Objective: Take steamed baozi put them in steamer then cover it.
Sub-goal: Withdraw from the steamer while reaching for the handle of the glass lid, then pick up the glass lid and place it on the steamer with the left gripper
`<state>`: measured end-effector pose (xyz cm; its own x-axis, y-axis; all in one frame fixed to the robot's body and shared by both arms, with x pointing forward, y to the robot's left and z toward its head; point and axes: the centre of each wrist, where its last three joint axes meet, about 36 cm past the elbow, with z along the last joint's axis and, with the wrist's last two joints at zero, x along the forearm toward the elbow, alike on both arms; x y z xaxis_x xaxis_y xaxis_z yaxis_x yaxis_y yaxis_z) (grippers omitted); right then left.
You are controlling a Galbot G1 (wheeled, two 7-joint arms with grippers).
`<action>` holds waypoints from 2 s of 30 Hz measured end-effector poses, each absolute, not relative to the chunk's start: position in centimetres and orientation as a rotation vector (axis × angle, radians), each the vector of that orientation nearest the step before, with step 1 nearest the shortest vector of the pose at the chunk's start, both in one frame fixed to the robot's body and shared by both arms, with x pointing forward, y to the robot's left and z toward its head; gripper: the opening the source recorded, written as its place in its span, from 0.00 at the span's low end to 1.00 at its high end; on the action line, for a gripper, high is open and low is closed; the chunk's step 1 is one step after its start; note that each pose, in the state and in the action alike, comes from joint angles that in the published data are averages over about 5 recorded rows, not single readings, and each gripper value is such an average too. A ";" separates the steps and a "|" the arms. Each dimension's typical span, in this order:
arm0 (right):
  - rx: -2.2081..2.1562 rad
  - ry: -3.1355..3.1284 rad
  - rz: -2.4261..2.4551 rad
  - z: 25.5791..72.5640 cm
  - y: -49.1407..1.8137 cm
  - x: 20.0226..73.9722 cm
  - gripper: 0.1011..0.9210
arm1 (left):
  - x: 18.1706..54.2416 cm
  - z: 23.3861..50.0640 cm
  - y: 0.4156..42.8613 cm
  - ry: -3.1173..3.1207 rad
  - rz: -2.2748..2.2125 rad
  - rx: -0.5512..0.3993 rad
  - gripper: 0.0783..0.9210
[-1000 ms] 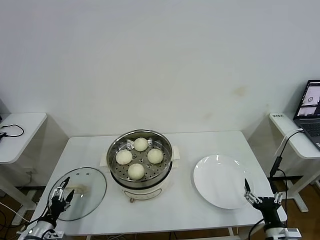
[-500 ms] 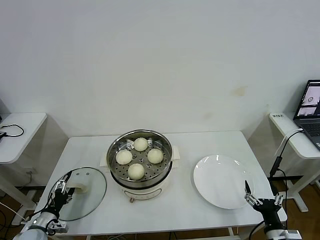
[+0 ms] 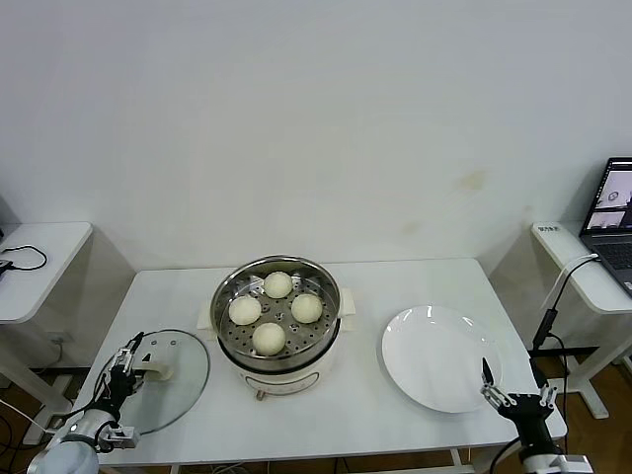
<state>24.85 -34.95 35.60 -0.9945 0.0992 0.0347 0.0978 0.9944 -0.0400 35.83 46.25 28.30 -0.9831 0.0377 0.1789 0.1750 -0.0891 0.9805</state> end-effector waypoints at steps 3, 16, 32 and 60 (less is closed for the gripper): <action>-0.153 -3.101 0.060 35.6 -34.9 24.8 0.88 | 35.7 28.0 46.4 -2.053 -2.231 -0.244 0.60; -0.132 -3.102 0.061 35.5 -34.5 25.0 0.88 | 35.1 27.5 46.4 -2.122 -2.203 -0.205 0.16; -0.058 -3.115 0.093 35.8 -34.0 25.6 0.88 | 33.4 31.5 45.2 -2.135 -2.176 0.028 0.07; 0.076 -3.093 0.291 34.6 -31.5 26.5 0.88 | 37.2 46.3 32.9 -2.273 -2.147 0.130 0.07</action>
